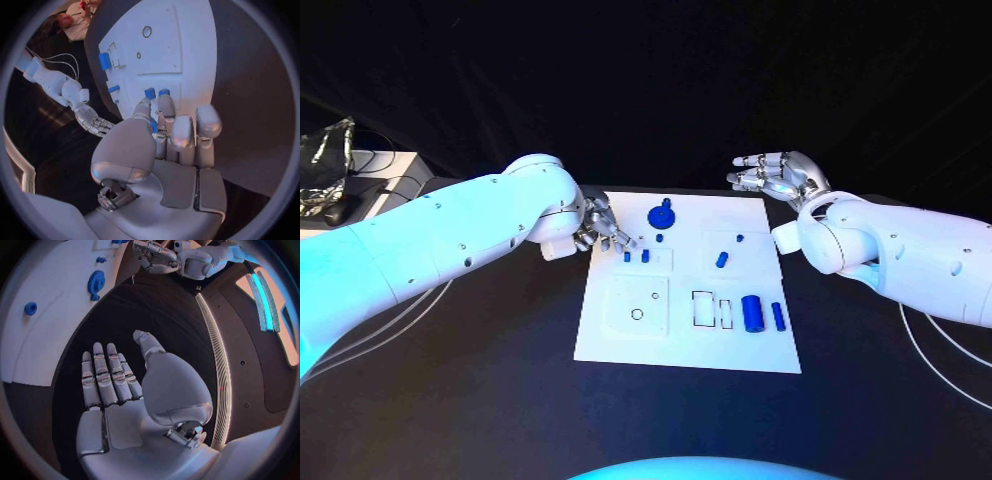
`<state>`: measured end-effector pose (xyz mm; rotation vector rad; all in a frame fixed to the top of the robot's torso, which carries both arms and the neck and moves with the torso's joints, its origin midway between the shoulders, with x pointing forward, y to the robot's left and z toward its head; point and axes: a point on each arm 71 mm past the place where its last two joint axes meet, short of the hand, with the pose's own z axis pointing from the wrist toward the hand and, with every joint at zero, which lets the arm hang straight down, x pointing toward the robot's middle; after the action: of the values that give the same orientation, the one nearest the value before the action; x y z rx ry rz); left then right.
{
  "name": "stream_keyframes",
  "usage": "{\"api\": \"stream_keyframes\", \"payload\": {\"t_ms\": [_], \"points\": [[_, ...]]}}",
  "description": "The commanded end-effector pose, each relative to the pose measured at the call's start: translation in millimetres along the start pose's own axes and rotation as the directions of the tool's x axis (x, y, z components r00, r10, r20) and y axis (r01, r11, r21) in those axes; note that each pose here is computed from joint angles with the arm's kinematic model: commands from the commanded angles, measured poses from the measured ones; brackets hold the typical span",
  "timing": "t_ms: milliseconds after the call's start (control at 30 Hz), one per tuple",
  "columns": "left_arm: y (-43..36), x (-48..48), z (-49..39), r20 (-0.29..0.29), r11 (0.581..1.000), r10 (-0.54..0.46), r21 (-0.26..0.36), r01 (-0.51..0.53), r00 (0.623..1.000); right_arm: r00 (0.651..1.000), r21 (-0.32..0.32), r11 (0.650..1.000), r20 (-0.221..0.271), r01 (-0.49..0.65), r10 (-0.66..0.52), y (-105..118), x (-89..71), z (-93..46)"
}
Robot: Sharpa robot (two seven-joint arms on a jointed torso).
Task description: Assemble the parts on the task board
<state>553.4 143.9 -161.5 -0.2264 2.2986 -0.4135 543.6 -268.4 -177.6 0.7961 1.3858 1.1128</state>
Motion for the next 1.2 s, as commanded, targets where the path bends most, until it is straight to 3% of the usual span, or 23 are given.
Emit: {"api": "stream_keyframes", "payload": {"t_ms": [33, 200, 433, 633, 867, 1200], "points": [[-2.9, -0.9, -3.8, 0.033, 0.998, -0.032, 0.051, 0.030, 0.999, 1.000, -0.011, 1.000, -0.015, 0.002, -0.002, 0.6, 0.5, -0.4], [3.5, -1.6, -11.6, 0.090, 0.994, -0.077, 0.090, 0.069, 0.993, 1.000, -0.010, 1.000, -0.013, 0.003, -0.003, 0.2, -1.0, -1.6], [22.9, 3.7, -23.5, 0.199, 0.977, -0.188, 0.140, 0.162, 0.962, 1.000, -0.008, 1.000, -0.005, 0.008, -0.008, -0.7, -5.6, -4.2], [39.0, 23.6, -27.7, 0.285, 0.955, -0.280, 0.183, 0.235, 0.917, 1.000, -0.008, 1.000, 0.006, 0.013, -0.013, -1.5, -9.4, -6.0], [41.1, 42.1, -27.3, 0.335, 0.953, -0.287, 0.194, 0.232, 0.898, 1.000, -0.008, 1.000, 0.008, 0.014, -0.014, -2.3, -10.0, -6.5], [38.7, 54.1, -18.4, 0.301, 0.962, -0.265, 0.152, 0.228, 0.916, 1.000, -0.006, 1.000, 0.005, 0.013, -0.013, -2.9, -8.5, -6.1]]}}
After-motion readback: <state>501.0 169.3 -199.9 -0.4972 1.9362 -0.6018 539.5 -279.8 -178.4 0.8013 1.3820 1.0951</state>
